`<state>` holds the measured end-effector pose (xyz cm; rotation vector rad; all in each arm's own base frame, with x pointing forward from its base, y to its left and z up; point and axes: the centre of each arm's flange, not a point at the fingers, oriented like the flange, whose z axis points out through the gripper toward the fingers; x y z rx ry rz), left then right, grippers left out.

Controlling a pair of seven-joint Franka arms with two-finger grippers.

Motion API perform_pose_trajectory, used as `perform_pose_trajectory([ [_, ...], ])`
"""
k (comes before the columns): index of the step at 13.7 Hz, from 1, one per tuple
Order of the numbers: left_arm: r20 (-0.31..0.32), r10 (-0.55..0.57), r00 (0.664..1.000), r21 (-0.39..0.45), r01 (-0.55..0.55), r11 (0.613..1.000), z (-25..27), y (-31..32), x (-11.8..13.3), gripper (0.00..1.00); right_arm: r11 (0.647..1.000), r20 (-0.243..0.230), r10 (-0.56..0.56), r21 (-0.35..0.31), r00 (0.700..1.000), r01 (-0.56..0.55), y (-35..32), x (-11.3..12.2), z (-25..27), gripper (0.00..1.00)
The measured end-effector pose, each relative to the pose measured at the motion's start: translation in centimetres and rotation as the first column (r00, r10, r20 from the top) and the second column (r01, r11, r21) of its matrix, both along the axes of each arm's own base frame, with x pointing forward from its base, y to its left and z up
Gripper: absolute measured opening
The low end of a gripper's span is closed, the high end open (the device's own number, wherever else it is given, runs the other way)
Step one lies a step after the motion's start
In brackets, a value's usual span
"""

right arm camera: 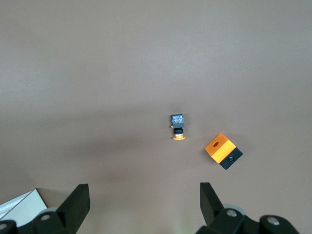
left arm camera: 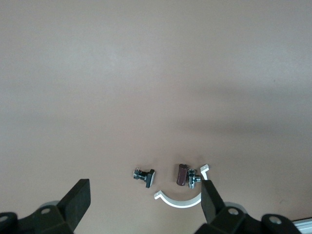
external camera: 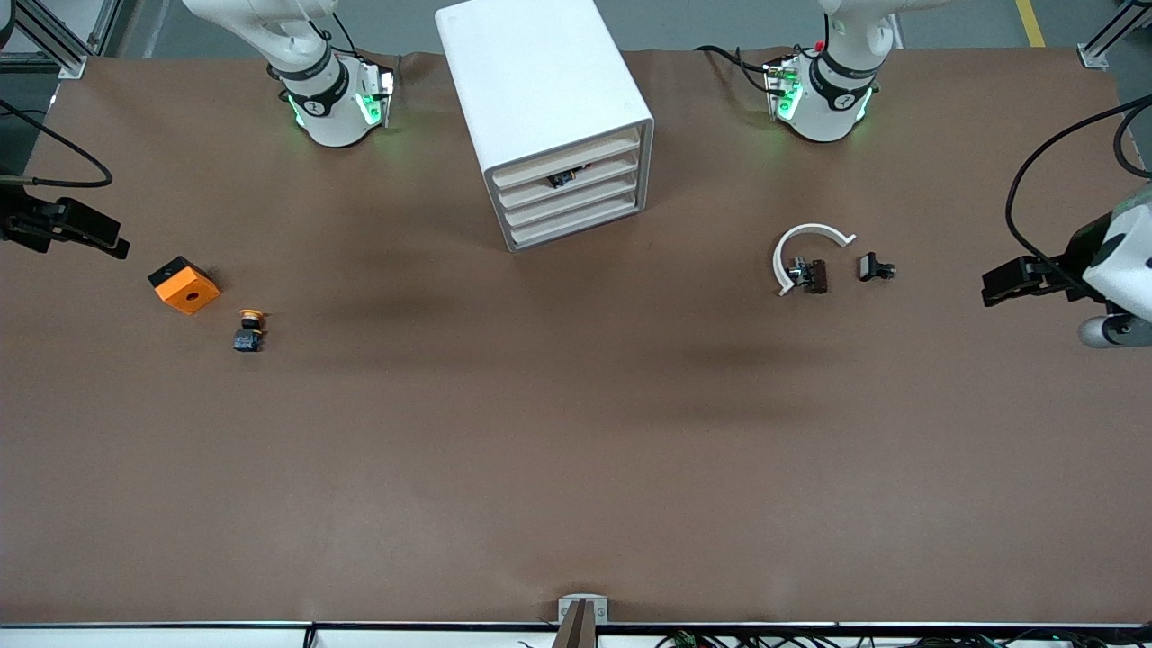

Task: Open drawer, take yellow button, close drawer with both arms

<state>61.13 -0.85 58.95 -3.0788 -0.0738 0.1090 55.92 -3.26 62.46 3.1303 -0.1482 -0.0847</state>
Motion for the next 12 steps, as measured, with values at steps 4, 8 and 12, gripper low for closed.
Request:
perform_pose_trajectory([
  [4,-0.003,-0.010,1.000,0.004,0.010,1.000,2.3,2.3,-1.7,1.00,1.000,-0.003,0.001,0.000,1.000,-0.001,0.1,0.0,0.0,1.00],
  [8,0.002,-0.004,1.000,0.015,0.004,1.000,5.3,2.4,-4.0,1.00,1.000,-0.029,-0.018,0.001,0.999,0.018,-1.0,-0.2,-0.4,1.00],
  [12,0.002,-0.006,1.000,0.013,0.005,1.000,6.5,2.1,-5.0,1.00,1.000,-0.031,-0.019,0.001,0.999,0.019,-1.1,-0.2,-0.5,1.00],
])
